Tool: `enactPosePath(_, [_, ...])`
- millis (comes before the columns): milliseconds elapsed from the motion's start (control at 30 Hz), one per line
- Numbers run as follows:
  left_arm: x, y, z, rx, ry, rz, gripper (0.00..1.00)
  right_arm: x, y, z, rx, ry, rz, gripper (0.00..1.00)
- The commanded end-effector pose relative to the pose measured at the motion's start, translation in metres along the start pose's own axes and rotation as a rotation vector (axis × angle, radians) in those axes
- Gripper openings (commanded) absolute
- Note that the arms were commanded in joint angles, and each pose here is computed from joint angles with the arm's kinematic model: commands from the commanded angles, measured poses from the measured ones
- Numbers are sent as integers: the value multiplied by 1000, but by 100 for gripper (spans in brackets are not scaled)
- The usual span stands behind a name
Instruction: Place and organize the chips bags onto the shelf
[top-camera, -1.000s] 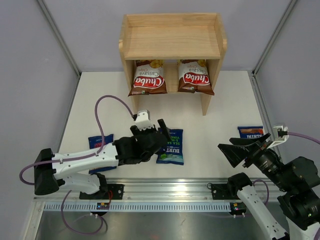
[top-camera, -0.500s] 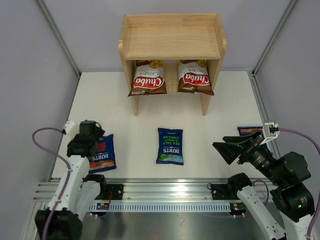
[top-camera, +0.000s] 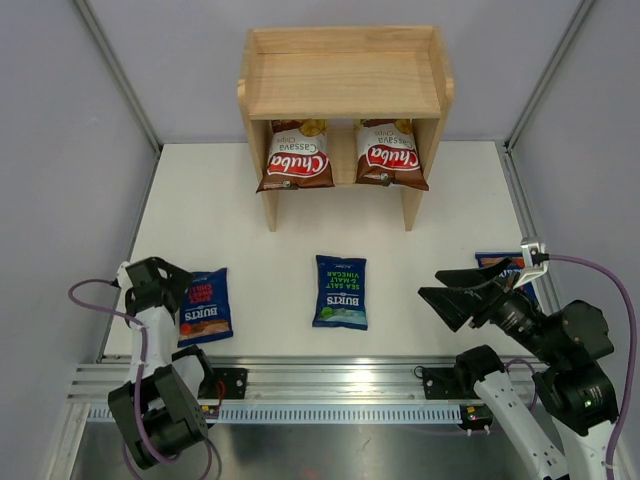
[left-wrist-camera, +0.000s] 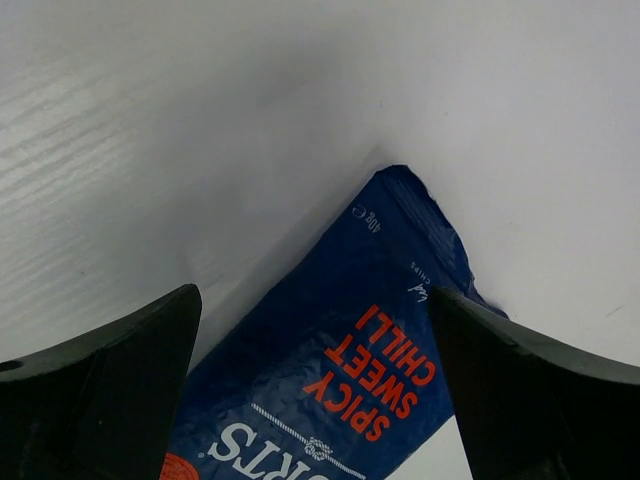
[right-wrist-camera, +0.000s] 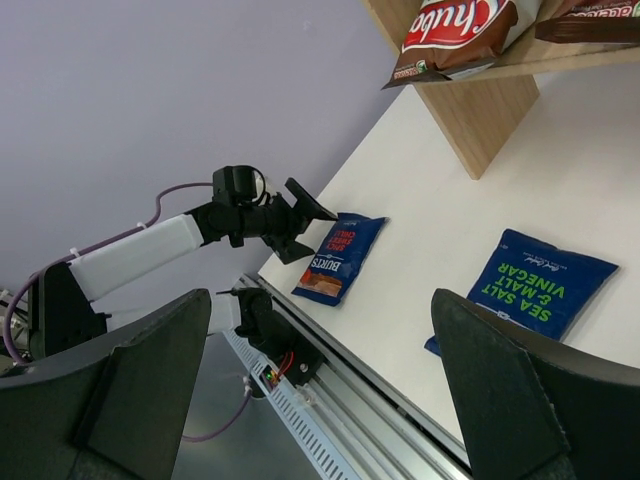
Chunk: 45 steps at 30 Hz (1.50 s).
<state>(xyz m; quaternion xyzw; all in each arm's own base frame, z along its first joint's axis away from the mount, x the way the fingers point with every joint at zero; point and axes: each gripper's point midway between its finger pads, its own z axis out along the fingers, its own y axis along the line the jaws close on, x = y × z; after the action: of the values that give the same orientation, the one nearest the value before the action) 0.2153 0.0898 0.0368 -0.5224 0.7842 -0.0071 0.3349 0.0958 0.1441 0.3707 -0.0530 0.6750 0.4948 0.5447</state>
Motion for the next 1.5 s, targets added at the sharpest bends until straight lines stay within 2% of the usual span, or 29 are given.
enactPosePath(0, [-11,-22,0,129,-51,25,99,-5,11,2,-74,-17,-48,100])
enactPosePath(233, [-4,-12,7,65,-13,0,99,-3,12,4,-89,-9,-64,100])
enactPosePath(433, [6,-7,20,15,71,10,98,-5,10,4,-77,-17,-73,99])
enactPosePath(567, [13,-13,22,40,120,21,89,-6,11,5,-80,-20,-66,99])
enactPosePath(633, [17,-12,24,37,140,29,88,-7,11,5,-80,-22,-68,99])
enactPosePath(800, [18,-12,23,34,156,63,81,-9,11,4,-71,-24,-78,100])
enactPosePath(867, [20,-11,21,30,164,77,75,-10,13,4,-75,-26,-81,99])
enactPosePath(1067, [28,-20,16,17,194,173,71,-12,17,0,-92,-40,-92,99])
enactPosePath(1133, [35,-19,18,14,223,175,66,-13,19,-1,-94,-44,-100,99])
enactPosePath(1233, [41,-16,21,1,241,165,53,-13,19,-3,-91,-45,-107,99])
enactPosePath(1367, [42,-16,21,7,228,148,32,-13,19,-7,-79,-48,-122,99])
enactPosePath(1467, [37,-22,18,38,194,142,23,-12,16,-5,-71,-43,-116,99])
